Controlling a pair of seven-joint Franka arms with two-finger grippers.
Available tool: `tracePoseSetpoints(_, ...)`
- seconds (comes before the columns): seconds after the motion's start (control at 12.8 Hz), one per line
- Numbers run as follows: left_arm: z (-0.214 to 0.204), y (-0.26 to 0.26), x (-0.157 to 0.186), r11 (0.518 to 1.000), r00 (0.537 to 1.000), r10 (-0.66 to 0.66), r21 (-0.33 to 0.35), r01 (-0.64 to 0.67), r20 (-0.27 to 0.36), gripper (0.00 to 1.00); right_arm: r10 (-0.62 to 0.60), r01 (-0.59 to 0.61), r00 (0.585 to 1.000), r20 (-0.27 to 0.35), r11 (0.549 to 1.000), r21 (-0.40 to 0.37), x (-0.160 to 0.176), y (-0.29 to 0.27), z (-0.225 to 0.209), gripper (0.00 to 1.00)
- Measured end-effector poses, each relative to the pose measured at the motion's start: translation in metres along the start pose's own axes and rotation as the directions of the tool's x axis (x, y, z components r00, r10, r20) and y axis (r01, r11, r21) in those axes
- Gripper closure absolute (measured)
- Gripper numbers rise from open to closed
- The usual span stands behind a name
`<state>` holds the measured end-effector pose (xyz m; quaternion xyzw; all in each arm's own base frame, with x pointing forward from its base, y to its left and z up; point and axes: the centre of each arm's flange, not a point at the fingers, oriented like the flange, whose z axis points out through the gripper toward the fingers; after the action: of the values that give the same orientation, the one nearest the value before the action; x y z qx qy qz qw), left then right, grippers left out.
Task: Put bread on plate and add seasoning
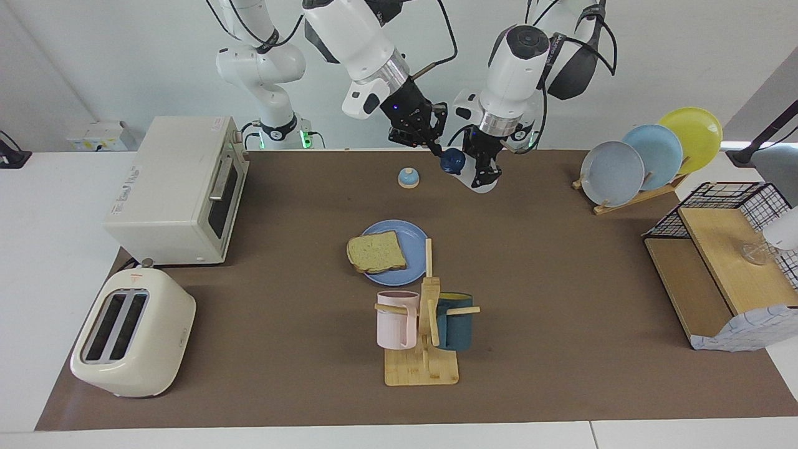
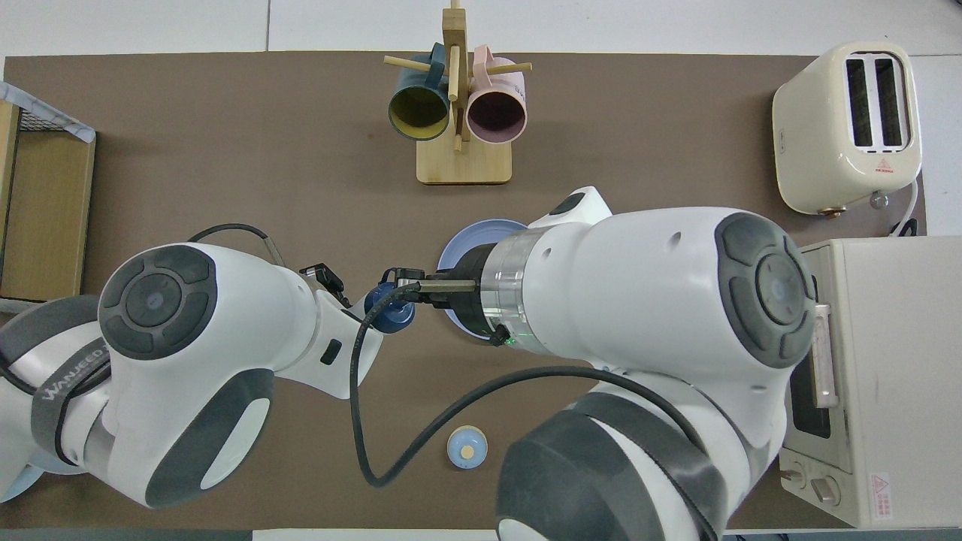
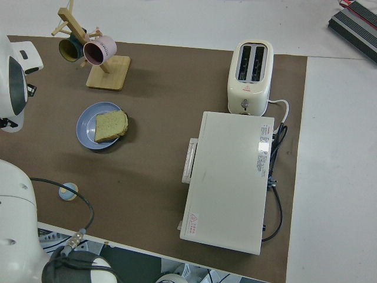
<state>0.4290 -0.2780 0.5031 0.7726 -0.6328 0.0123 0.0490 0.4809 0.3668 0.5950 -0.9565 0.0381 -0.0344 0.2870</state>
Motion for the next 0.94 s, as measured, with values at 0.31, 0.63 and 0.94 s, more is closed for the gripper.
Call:
tracePoseSetpoints(0.31,-0.0003,0.0001,0.0001,1.0,1.0,0.0,0.001,0.0,-0.001,0.5,0.0,0.0,1.0,0.0,1.0,0.0,0.0002,0.0002,0.0003,0.74)
tracePoseSetpoints(0.63,-0.0005,0.0001,0.0,1.0,1.0,0.0,0.001,0.0,-0.001,0.5,0.003,-0.003,1.0,-0.002,1.0,0.002,0.0018,0.0014,0.0023,0.74)
tracePoseSetpoints(0.94,-0.0004,0.0001,0.0,1.0,1.0,0.0,0.001,0.0,-0.001,0.5,0.012,-0.012,1.0,-0.011,1.0,0.008,0.0059,0.0054,0.0086,0.83)
